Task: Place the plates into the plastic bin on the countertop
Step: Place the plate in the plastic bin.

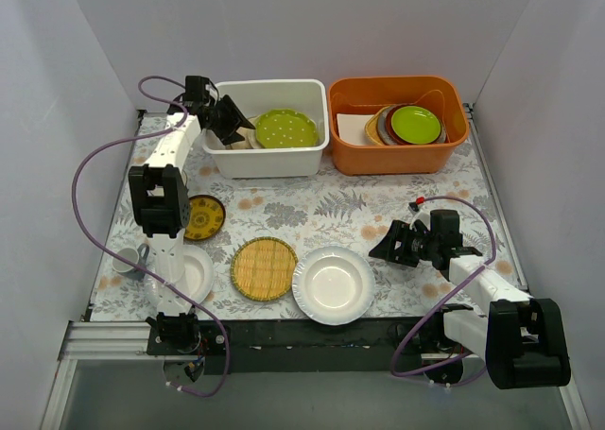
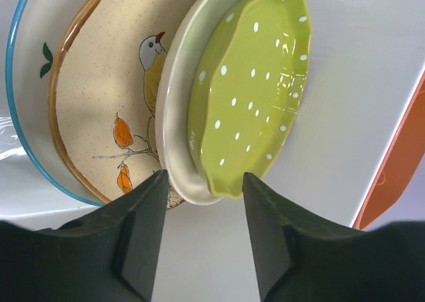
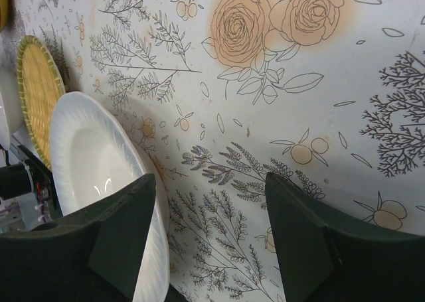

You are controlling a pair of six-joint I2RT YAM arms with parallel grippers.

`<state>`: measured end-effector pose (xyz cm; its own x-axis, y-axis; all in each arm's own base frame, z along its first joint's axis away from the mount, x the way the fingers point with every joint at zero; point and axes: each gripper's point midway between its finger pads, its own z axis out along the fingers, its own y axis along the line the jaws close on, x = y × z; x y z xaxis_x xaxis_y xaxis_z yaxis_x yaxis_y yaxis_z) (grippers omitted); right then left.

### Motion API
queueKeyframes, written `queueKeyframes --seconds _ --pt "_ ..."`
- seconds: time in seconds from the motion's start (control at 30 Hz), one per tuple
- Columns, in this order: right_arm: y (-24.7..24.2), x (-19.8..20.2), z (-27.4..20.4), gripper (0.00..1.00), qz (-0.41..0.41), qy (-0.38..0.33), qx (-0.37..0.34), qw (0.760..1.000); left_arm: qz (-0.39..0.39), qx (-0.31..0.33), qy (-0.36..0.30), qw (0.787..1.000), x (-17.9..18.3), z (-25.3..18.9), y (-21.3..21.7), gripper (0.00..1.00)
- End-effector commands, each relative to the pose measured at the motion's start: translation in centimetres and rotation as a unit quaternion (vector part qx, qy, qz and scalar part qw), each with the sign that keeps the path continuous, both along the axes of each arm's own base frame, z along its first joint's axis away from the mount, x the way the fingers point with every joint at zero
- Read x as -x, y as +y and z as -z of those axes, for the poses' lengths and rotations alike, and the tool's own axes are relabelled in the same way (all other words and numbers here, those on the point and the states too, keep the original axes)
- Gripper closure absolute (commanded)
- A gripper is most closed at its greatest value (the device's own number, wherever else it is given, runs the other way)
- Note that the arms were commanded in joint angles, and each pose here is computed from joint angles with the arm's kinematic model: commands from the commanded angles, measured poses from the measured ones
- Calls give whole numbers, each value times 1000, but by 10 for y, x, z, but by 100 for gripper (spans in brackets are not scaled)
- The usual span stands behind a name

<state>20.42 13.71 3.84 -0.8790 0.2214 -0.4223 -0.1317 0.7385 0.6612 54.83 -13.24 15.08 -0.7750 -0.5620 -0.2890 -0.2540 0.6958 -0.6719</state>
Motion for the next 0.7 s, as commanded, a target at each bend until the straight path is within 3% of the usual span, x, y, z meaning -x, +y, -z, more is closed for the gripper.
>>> queueKeyframes --seconds 0.0,0.2,0.4,0.63,0.67 --pt "-7 11 17 25 5 26 24 999 -3 5 -57 998 -4 -58 8 47" --pt "-7 11 16 25 7 25 24 999 11 18 -127 992 4 -124 3 37" --pt "-7 11 13 25 6 22 23 999 41 47 -197 978 38 -190 -7 29" --pt "-8 11 6 25 10 15 23 1000 60 54 -238 968 104 -227 -9 22" --pt "-7 11 6 25 9 14 23 1000 62 55 -217 973 113 -209 -9 22"
